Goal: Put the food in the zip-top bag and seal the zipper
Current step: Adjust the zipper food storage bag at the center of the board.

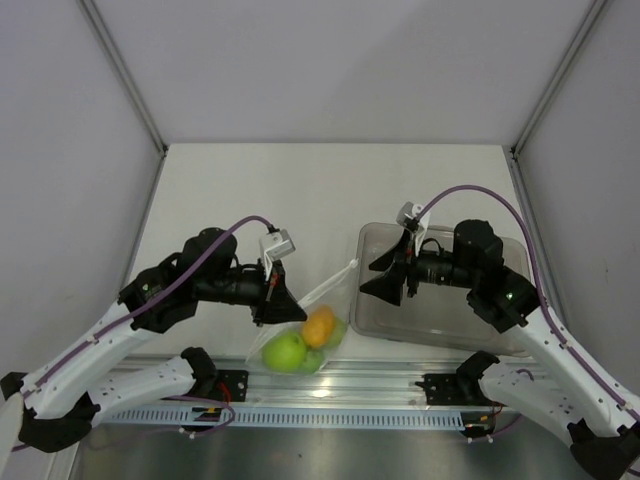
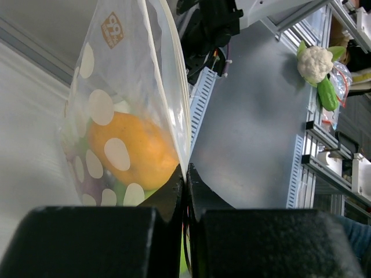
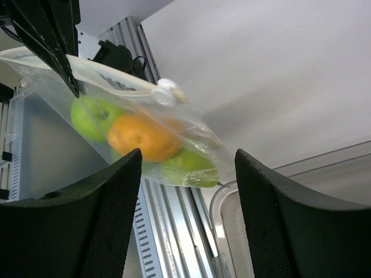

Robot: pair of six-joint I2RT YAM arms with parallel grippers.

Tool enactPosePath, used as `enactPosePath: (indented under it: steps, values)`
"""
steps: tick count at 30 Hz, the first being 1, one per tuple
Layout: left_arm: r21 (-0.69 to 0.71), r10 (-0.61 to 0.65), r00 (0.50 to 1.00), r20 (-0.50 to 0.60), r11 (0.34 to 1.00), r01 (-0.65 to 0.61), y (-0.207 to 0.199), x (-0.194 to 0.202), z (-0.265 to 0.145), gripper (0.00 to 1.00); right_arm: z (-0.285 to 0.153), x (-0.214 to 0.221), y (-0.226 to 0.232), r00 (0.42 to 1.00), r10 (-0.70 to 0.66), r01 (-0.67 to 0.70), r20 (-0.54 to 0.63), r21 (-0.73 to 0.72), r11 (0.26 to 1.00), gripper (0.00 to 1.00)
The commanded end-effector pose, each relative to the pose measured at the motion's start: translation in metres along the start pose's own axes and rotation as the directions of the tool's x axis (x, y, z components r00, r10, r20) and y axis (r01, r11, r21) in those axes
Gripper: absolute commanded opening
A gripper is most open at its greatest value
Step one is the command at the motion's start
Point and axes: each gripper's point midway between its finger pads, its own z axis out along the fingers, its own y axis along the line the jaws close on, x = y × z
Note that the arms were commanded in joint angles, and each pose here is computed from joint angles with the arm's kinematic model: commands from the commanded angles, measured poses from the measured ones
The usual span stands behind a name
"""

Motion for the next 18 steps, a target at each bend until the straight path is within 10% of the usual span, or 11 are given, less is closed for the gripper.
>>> enactPosePath:
  steps: [1, 18]
  values:
    - [0.085, 0.056, 0.996, 0.07, 0.994, -0.062, -0.025, -0.022, -0.013, 0.02, -0.003, -0.019, 0.011, 0.995, -0.075, 0.08, 0.068, -0.078, 0.994, 0.67]
    - [0.19, 0.068, 0.993, 0.101, 0.978, -0.087, -0.054, -0.033, -0.027, 0.03, 0.007, -0.047, 0.027, 0.983, -0.122, 0.151, 0.135, -0.238, 0.959, 0.62]
